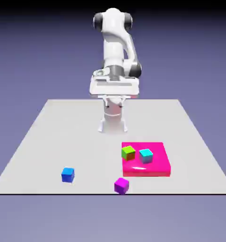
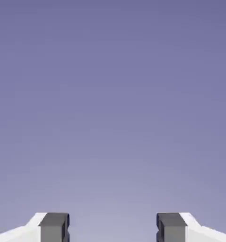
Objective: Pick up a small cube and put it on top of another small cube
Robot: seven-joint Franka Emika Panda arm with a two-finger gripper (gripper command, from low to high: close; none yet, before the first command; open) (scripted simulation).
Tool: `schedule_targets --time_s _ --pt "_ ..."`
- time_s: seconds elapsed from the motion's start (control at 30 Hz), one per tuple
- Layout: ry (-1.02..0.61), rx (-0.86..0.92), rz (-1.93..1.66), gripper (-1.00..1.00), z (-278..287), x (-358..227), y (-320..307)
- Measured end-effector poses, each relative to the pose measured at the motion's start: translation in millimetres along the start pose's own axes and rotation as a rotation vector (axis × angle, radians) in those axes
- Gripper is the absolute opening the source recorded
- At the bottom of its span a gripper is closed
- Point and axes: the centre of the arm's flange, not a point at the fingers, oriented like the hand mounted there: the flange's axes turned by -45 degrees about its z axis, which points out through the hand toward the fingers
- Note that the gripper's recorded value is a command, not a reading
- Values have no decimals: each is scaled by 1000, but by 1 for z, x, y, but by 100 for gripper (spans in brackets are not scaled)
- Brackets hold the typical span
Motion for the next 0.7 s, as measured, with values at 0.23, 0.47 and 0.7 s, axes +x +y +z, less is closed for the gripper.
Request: schedule_targets --time_s 0.23,0.47,0.7 --pt "-225 -54 135 0 78 -2 -9" --pt "-438 -110 290 0 158 -22 -18" --pt "-635 -166 464 0 232 -54 -27"
